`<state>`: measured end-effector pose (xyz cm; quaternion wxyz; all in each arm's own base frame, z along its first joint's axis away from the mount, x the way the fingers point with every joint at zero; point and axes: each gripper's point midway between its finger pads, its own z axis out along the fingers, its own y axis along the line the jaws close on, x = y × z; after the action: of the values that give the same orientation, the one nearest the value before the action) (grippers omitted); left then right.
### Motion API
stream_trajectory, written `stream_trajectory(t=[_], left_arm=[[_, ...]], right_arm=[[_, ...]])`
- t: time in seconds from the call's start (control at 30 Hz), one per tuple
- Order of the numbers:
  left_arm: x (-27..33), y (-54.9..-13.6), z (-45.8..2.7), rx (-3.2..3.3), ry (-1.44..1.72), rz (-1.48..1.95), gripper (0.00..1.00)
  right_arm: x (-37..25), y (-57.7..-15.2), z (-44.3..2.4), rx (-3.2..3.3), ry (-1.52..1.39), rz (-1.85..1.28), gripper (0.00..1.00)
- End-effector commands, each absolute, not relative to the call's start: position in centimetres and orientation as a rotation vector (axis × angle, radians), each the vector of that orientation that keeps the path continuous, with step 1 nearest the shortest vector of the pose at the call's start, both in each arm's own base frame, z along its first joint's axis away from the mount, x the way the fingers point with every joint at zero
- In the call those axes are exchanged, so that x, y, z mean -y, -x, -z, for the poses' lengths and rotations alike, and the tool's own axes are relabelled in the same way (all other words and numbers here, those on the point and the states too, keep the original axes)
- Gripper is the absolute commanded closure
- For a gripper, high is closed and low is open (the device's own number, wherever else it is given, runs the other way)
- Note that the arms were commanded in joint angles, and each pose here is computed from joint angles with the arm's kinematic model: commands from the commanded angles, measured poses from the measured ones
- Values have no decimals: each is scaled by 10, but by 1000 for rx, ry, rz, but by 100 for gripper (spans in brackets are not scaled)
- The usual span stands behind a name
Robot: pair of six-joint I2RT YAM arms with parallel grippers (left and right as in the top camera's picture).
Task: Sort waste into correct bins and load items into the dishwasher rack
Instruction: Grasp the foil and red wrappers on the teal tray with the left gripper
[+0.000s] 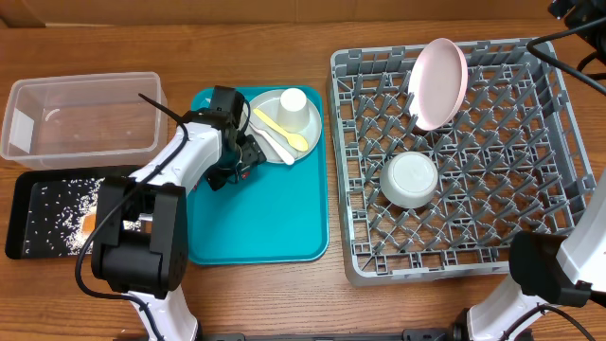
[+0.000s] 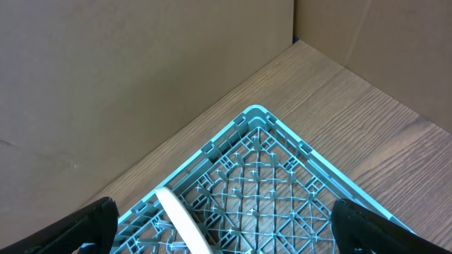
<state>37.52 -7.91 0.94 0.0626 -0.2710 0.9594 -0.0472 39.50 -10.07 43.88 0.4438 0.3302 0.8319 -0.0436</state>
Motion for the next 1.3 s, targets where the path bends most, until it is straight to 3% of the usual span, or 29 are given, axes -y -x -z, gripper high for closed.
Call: stream_trajectory(t=[0.0, 0.23, 0.3, 0.5, 0.87, 1.03, 1.27], left_arm=[[77, -377, -6, -2906, 763, 121, 17], [74, -375, -6, -2911, 765, 89, 39], [74, -372, -5, -2919, 767, 83, 57], [71, -360, -5, -2966, 779, 50, 96], [82, -339, -45, -3037, 741, 152, 96], [105, -343, -102, -2943, 600, 416, 96], [96, -356, -183, -2667, 544, 483, 96]], right_arm=[[103, -395, -439, -2055, -830, 118, 0], [103, -395, -439, -2055, -830, 118, 0], [103, -395, -439, -2055, -830, 118, 0], [103, -395, -439, -2055, -830, 118, 0], [103, -395, -439, -2055, -830, 118, 0], [103, -395, -439, -2055, -830, 118, 0], [103, -395, -439, -2055, -830, 118, 0]])
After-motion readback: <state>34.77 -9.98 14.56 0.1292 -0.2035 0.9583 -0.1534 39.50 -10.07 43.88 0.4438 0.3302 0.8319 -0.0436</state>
